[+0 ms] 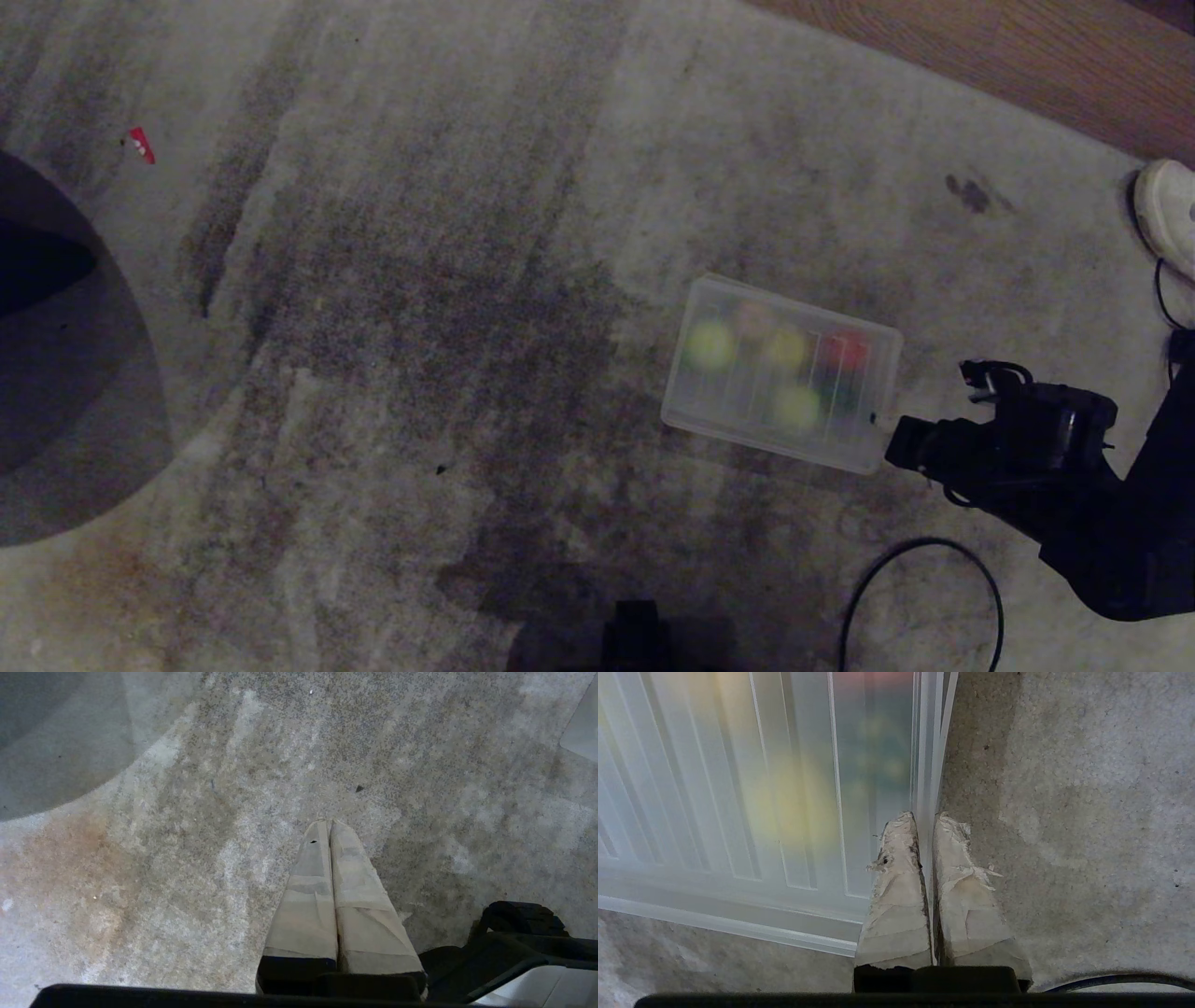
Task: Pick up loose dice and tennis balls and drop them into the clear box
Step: Close the lid
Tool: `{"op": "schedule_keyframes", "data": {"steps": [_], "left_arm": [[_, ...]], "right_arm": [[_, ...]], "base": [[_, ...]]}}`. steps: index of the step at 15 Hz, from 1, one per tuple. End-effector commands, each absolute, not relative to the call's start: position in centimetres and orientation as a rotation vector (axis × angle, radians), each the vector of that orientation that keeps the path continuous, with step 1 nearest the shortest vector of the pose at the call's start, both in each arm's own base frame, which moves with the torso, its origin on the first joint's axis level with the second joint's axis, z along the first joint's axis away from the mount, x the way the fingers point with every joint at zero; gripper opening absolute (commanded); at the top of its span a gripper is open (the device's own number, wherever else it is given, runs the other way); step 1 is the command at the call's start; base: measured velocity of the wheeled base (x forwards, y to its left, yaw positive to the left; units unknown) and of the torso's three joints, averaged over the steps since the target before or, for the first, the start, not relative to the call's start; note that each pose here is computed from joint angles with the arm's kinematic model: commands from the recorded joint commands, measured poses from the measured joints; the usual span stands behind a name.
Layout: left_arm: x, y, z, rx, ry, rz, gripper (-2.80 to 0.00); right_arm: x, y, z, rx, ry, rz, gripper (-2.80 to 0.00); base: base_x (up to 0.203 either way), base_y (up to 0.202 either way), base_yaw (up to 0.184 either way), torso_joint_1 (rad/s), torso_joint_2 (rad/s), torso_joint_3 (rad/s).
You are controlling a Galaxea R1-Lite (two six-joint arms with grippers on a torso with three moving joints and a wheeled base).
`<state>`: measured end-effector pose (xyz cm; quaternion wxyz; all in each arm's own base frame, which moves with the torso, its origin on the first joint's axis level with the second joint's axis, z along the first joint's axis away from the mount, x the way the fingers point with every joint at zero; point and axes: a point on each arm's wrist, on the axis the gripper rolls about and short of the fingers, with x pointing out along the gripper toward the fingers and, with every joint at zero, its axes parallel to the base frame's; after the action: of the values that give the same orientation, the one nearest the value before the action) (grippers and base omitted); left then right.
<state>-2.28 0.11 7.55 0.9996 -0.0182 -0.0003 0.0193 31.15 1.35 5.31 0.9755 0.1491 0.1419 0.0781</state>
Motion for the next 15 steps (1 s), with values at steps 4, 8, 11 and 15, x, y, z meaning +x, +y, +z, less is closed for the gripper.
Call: {"op": "schedule_keyframes", "data": {"steps": [4,8,11,15], "left_arm": [[-2.3,0.1,7.5,-0.037,0.002,0.038,-2.8],[-2.3,0.1,7.5,-0.037,0.001,0.038,-2.8],[-2.3,0.1,7.5,-0.037,0.002,0.039,-2.8],[-2.3,0.1,7.5,-0.037,0.002,0.038,-2.8]], "right_arm": [[31.0,1.3,5.6,0.3,0.273,0.159,-2.8],[30.6,1.0,5.2,0.301,0.296,0.165,-2.8],[30.5,0.5,5.1,0.304,0.302,0.148,-2.8],[30.7,-0.3,4.8,0.308,0.302,0.121,-2.8]], "base": [[0.0,0.0,0.0,0.0,0.0,0.0],[0.0,0.0,0.0,0.0,0.0,0.0],[0.0,0.0,0.0,0.0,0.0,0.0],[0.0,0.0,0.0,0.0,0.0,0.0]]}}
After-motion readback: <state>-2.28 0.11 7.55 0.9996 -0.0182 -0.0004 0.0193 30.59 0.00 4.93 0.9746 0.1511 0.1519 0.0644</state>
